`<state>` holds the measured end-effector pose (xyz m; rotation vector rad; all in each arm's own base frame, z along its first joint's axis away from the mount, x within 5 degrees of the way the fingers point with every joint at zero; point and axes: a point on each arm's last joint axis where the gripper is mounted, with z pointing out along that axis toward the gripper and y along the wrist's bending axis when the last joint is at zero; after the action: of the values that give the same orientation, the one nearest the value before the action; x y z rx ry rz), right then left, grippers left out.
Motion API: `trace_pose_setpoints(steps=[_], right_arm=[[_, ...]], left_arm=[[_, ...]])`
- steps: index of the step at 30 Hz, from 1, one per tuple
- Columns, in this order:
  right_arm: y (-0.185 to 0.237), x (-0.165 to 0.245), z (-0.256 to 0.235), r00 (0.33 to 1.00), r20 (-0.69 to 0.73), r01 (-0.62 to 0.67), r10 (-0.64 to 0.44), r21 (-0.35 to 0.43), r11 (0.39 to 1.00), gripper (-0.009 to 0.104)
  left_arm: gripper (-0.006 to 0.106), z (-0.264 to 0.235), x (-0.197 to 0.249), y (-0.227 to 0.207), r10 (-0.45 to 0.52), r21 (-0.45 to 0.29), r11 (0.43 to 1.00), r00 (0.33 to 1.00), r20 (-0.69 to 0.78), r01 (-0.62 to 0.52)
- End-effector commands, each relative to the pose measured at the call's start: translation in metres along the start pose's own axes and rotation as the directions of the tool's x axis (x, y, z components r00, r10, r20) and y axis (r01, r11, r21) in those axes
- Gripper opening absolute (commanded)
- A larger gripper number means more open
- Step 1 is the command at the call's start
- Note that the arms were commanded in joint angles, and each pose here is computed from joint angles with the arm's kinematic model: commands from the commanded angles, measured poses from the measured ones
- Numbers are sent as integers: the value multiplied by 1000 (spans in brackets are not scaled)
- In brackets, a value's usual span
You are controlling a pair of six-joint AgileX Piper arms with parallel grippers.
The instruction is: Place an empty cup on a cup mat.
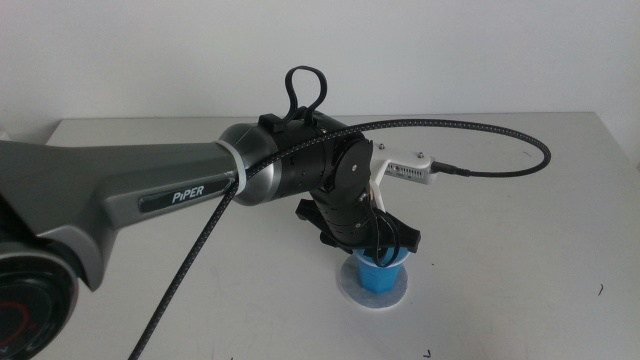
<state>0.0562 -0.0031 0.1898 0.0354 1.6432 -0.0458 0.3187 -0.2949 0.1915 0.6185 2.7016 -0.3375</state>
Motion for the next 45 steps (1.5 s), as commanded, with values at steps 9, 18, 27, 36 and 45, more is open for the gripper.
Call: trace_pose_setpoints(steps=[9,18,27,36,45], right_arm=[[0,-12,-3,994,109,17,-17,-1,1000,94],[0,-12,-3,994,109,17,-17,-1,1000,94],[0,-12,-3,994,109,17,-17,-1,1000,94],[0,-12,-3,994,109,17,-17,-1,1000,94],[0,-12,-3,994,109,17,-17,-1,1000,94]], left_arm=[[93,-55,-20,-4,49,34,998,985,168,-56],[99,-123,-26,17,45,24,998,960,277,-54],[99,-208,-15,21,88,-16,996,893,442,-90],[99,-271,11,46,121,-180,983,857,501,-34],[98,-283,58,110,1,-227,961,815,579,160]])
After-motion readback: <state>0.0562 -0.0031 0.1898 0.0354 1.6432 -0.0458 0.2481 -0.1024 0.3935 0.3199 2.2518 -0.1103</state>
